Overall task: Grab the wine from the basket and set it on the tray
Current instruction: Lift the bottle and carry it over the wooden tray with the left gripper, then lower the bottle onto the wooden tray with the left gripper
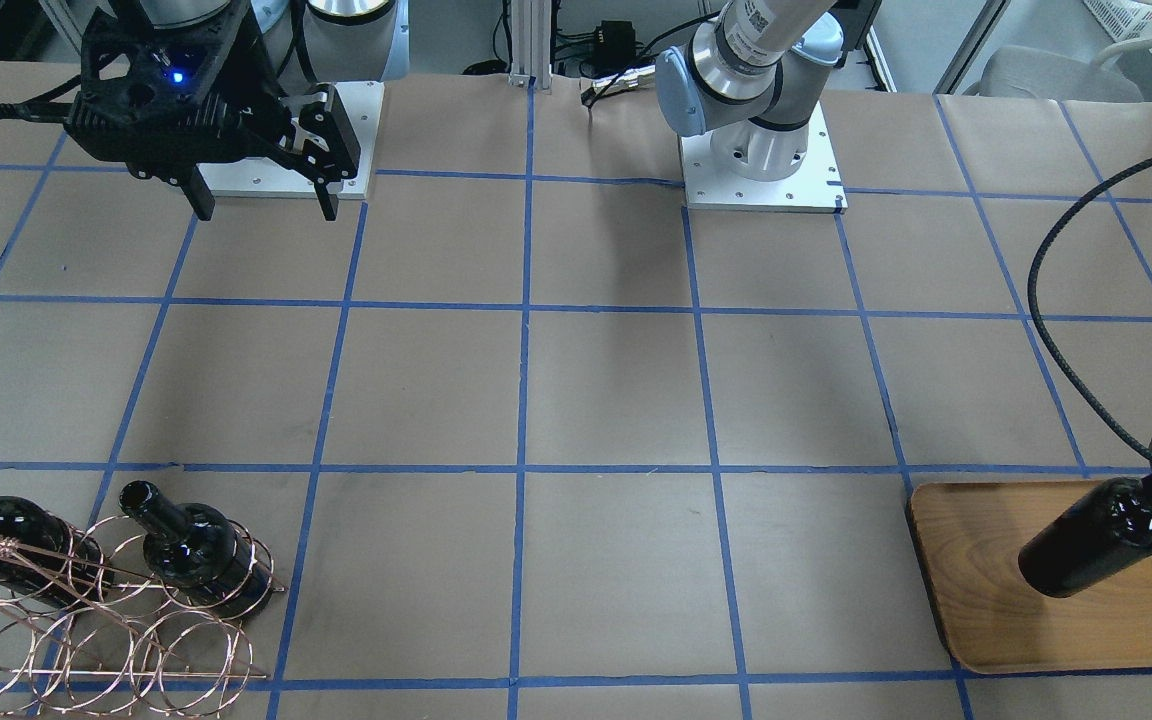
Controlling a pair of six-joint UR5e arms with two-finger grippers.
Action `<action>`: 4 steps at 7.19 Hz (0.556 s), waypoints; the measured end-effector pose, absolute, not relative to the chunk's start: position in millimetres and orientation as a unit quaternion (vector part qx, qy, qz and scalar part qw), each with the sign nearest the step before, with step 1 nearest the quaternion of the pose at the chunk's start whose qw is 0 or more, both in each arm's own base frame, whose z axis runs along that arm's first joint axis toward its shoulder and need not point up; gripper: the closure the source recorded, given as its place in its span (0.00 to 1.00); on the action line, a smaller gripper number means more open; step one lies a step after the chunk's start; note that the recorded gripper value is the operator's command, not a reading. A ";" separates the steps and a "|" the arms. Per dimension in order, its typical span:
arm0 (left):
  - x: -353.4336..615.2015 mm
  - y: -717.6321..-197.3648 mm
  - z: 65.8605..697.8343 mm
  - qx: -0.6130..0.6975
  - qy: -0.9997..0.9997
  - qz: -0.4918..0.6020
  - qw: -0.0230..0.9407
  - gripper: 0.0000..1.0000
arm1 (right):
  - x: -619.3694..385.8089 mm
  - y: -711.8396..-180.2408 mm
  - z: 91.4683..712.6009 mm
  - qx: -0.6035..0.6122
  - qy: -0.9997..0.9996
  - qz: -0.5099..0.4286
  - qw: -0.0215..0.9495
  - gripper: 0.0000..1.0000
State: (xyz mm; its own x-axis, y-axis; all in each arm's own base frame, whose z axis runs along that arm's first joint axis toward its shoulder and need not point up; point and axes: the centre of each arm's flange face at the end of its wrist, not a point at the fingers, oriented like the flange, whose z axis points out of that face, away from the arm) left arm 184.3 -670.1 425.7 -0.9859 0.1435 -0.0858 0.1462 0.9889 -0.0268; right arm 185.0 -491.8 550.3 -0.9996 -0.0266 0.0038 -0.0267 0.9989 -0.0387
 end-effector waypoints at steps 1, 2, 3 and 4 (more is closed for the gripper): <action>193.0 -674.6 416.3 0.071 0.997 -0.017 0.042 1.00 | 185.0 -491.4 549.5 0.013 -1.000 0.019 0.002 0.00; 197.9 -677.5 408.8 0.070 0.997 -0.015 0.041 1.00 | 185.1 -491.2 549.1 0.013 -1.000 0.020 0.001 0.00; 200.4 -678.5 404.0 0.069 0.997 -0.012 0.041 1.00 | 185.1 -491.2 548.7 0.013 -1.000 0.020 0.001 0.00; 201.6 -678.5 400.0 0.069 0.997 -0.009 0.040 0.94 | 185.1 -491.1 548.8 0.014 -1.000 0.021 0.001 0.00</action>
